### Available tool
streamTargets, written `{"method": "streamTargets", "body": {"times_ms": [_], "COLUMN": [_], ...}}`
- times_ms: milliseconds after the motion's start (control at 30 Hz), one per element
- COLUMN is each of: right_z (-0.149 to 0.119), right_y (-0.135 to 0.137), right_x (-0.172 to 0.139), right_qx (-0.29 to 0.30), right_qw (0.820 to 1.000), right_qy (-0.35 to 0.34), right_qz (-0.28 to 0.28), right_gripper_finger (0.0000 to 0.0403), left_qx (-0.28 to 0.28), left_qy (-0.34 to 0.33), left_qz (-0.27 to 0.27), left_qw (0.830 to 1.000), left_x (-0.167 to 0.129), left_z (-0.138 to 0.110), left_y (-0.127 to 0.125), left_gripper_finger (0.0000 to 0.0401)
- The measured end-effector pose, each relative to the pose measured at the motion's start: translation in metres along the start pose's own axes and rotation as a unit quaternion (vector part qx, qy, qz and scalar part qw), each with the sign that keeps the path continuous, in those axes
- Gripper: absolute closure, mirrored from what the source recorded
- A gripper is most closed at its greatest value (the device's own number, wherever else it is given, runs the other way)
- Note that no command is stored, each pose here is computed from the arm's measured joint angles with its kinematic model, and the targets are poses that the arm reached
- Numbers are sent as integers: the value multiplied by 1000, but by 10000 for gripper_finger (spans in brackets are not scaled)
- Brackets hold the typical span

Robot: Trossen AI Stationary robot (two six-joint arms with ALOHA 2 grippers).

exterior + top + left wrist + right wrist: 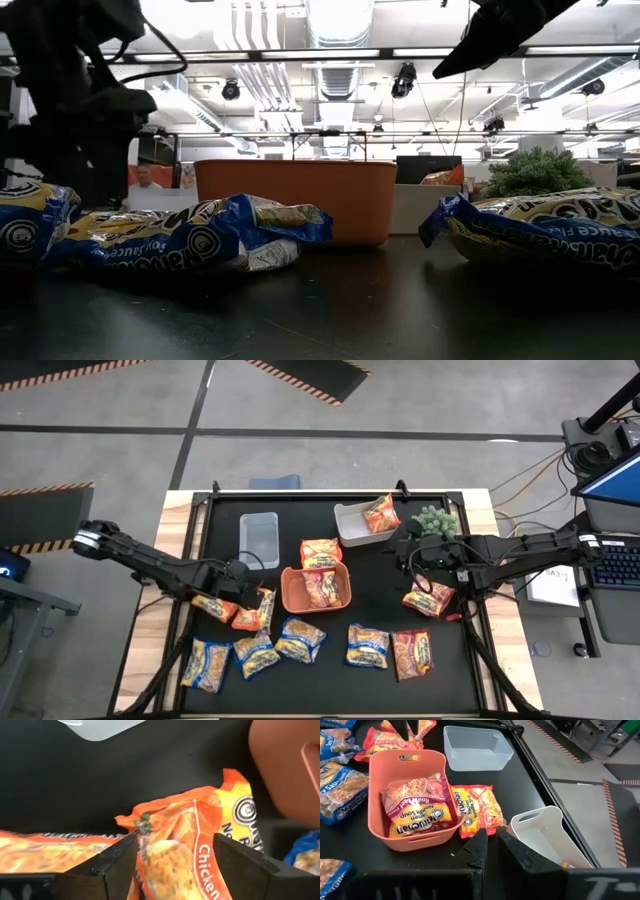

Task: Sort Maruchan noodles
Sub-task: Put the middle orange noodle packet into the white bin

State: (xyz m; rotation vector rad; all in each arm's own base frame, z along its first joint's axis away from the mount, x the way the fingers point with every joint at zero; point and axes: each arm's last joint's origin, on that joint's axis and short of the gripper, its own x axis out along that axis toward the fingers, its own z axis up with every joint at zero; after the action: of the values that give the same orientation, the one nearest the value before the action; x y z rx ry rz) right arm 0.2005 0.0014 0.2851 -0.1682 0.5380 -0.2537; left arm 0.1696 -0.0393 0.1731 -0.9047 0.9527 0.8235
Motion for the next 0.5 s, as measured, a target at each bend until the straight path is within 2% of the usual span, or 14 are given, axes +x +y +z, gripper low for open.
{"method": "streamTargets", "body": {"times_ms": [300, 500], "right_z": [3, 3], "right_y": [0, 0], "right_x": [0, 0], "right_qx": [0, -1], "right_qw": [1000, 1000], "right_qy": [-14, -14], "right_qz": [-1, -1], "right_gripper_finger": [376, 376], "left_qx": [-51, -47], "left_qy": [-29, -32], "left_qz": [18, -19], "left_qw": [998, 998], "left_x": [17, 22], "left_z": [-6, -6], "left_y": [20, 12], "left_gripper_finger": [186, 193]}}
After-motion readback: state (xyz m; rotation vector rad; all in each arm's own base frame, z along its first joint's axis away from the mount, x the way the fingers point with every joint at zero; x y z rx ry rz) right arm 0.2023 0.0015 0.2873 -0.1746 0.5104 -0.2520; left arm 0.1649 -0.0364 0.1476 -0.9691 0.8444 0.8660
